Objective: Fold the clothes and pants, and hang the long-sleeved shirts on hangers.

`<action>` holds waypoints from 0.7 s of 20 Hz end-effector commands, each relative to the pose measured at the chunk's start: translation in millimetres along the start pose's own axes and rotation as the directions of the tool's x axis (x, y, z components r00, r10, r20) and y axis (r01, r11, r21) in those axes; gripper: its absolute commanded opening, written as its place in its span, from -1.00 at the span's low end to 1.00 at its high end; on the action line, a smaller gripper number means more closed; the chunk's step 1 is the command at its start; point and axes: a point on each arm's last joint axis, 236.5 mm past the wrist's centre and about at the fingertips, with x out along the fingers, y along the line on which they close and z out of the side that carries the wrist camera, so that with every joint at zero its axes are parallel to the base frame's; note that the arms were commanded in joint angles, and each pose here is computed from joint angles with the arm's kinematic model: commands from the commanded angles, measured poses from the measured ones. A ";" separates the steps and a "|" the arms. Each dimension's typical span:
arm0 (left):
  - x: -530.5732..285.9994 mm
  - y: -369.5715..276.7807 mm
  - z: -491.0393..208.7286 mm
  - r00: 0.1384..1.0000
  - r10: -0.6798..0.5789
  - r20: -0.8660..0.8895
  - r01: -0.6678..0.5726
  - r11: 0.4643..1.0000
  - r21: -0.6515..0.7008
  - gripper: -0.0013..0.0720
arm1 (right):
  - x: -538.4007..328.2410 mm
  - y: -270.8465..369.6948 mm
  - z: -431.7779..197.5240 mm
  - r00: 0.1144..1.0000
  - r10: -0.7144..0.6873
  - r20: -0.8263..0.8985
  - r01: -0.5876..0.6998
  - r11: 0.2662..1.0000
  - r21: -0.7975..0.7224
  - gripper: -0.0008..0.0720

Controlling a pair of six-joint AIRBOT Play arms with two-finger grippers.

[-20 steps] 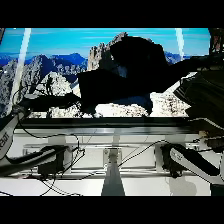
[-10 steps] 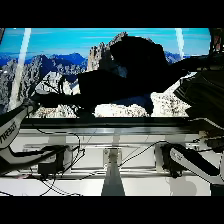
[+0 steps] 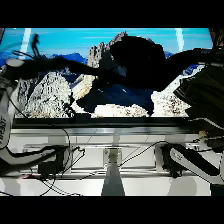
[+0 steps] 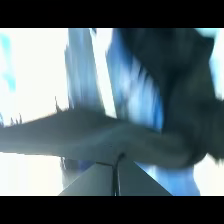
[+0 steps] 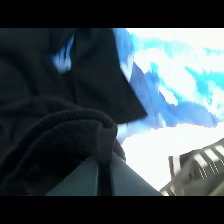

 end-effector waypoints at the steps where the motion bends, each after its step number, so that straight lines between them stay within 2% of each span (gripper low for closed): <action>1: -83.4 -19.1 114.5 0.965 0.049 0.258 -0.069 0.995 0.069 -0.95 | -3.8 -2.2 37.7 0.987 -0.009 0.158 -0.012 0.992 0.127 -0.93; 4: -170.3 -28.9 182.2 0.879 0.101 0.466 -0.180 0.975 0.127 -0.95 | -20.8 -3.9 74.5 0.959 -0.019 0.282 -0.018 0.991 0.130 -0.93; 8: -264.8 -14.3 206.3 0.757 0.232 0.611 -0.368 0.924 0.105 -0.94 | -66.9 -10.8 118.5 0.926 -0.060 0.374 0.032 0.996 0.081 -0.93; 10: -286.7 19.9 185.5 0.746 0.376 0.550 -0.507 0.856 0.103 -0.94 | -76.6 -11.5 117.8 0.935 -0.068 0.347 0.046 0.996 0.070 -0.93; 11: -287.5 43.9 163.0 0.760 0.459 0.460 -0.563 0.818 0.115 -0.94 | -68.9 -10.5 99.8 0.960 -0.063 0.272 0.045 0.996 0.071 -0.93; 12: -284.4 74.5 134.0 0.763 0.547 0.345 -0.612 0.783 0.112 -0.94 | -55.1 -9.6 71.0 0.986 -0.056 0.158 0.045 0.996 0.072 -0.93; 14: -268.3 126.7 81.2 0.754 0.631 0.183 -0.645 0.764 0.024 -0.95 | -23.0 -8.9 -3.6 0.995 -0.042 -0.087 0.049 0.996 0.078 -0.93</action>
